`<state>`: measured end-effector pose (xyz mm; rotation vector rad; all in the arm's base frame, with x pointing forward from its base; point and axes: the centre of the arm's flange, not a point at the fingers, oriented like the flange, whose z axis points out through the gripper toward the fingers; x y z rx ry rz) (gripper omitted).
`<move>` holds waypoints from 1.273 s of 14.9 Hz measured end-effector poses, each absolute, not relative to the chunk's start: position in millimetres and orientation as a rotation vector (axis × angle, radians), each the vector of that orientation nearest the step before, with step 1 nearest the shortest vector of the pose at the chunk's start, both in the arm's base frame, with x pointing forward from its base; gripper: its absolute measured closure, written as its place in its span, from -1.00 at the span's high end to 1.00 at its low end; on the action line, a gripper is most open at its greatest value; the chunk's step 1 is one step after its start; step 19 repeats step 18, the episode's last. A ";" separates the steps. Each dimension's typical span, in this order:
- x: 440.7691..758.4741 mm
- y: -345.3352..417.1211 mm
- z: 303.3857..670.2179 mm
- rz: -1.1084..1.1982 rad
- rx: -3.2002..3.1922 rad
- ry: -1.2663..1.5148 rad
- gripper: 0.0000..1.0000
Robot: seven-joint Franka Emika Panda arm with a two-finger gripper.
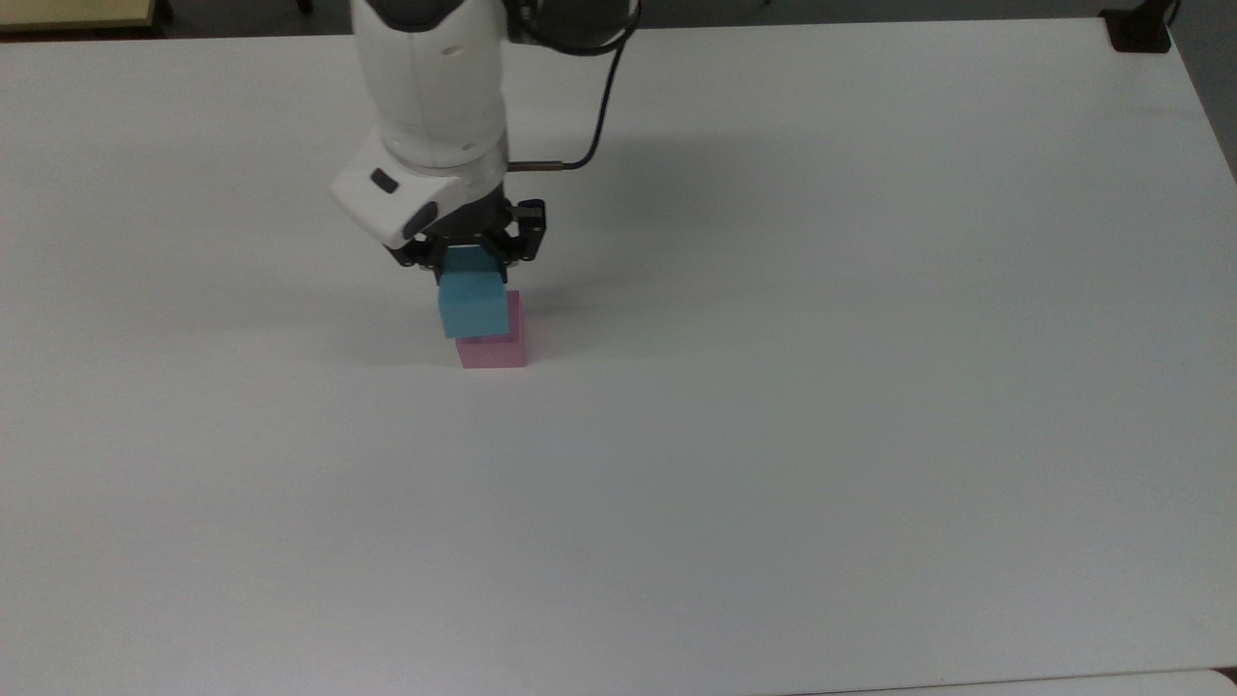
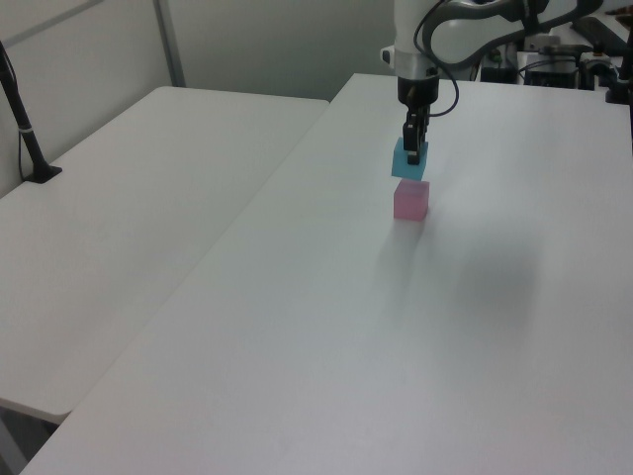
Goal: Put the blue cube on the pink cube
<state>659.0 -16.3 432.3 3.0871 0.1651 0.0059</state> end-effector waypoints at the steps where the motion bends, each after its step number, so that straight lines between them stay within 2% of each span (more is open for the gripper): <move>1: 659.3 -21.8 429.3 -0.002 3.087 0.163 0.13; 5: 662.3 -16.6 407.1 -0.055 3.074 0.186 0.15; 6: 663.1 -13.7 399.8 -0.072 3.073 0.193 0.29; 9: 664.5 -12.9 394.8 -0.082 3.073 0.189 0.94; 10: 665.6 -13.3 400.6 -0.065 3.073 0.182 1.00; 12: 665.1 -12.7 435.7 0.023 3.077 0.091 1.00; 14: 650.4 -11.1 482.0 0.057 3.085 -0.056 1.00; 18: 609.1 -8.9 557.0 0.049 3.097 -0.118 1.00; 19: 609.1 -8.9 557.0 0.049 3.097 -0.118 1.00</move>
